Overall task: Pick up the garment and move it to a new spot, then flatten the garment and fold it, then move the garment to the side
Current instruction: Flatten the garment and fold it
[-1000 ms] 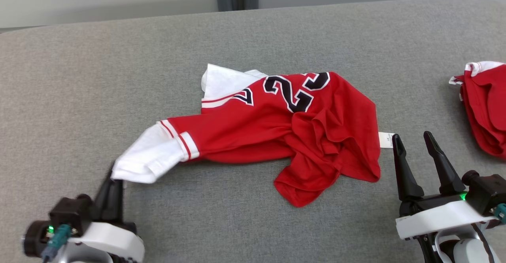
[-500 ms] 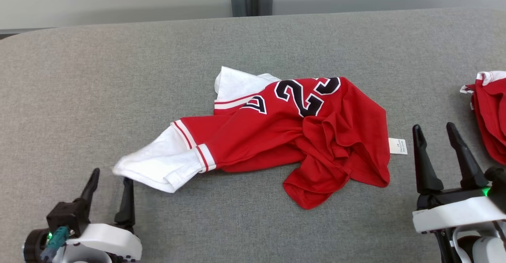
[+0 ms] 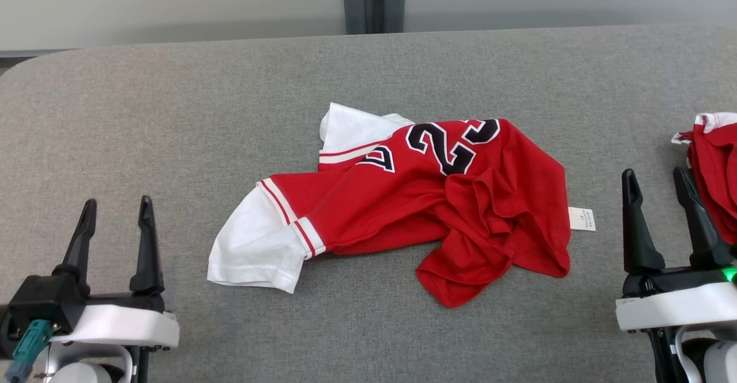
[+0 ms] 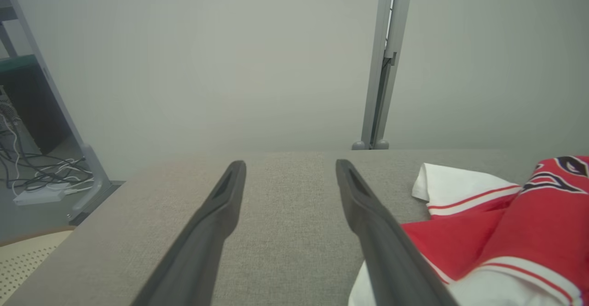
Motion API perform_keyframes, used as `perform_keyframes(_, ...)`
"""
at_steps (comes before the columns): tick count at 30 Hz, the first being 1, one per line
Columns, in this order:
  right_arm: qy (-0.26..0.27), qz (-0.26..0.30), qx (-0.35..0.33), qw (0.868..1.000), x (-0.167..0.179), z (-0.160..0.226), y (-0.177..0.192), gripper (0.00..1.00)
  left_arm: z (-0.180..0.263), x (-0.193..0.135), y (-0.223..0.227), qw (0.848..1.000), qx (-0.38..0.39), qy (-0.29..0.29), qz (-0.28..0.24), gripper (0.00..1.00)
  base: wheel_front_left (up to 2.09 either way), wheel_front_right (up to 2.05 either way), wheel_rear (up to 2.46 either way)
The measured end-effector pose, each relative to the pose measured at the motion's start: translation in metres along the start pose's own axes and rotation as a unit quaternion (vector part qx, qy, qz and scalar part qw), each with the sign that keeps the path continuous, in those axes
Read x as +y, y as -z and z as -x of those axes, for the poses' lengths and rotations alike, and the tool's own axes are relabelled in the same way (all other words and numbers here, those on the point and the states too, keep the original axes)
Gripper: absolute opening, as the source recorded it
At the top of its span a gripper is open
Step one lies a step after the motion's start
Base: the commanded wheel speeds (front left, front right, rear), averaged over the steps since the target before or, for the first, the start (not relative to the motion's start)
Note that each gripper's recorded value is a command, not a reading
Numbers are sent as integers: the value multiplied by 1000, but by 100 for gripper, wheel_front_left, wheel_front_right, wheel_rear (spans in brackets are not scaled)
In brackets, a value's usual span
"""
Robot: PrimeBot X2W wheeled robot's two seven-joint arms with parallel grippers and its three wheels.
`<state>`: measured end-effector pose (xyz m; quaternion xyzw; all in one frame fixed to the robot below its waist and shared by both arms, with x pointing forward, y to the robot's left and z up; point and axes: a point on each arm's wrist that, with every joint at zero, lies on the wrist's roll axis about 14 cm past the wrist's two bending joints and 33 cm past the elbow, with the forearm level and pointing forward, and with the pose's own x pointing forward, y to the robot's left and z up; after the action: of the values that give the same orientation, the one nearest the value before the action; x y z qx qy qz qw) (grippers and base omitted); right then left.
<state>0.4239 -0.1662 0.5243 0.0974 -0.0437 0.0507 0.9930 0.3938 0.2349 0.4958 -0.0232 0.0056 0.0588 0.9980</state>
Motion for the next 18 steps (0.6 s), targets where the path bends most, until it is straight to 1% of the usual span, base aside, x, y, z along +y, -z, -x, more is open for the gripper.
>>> perform_keyframes(4, -7, -1, -6, 1000, 5, 1, -5, 100, -6, -22, -29, 998, -42, 34, 12, 100, 0, 0, 0)
perform_keyframes(11, -14, 1, -14, 1000, 11, 10, -13, 100, -4, -53, -54, 994, -74, 81, 21, 100, 0, 0, 0)
perform_keyframes(14, -16, 1, -11, 1000, 13, 17, -13, 100, 0, -60, -56, 993, -75, 90, 26, 100, 0, 0, 0)
perform_keyframes(18, -16, 0, 0, 1000, 14, 28, -9, 100, 7, -60, -45, 994, -57, 86, 22, 100, 0, 0, 0)
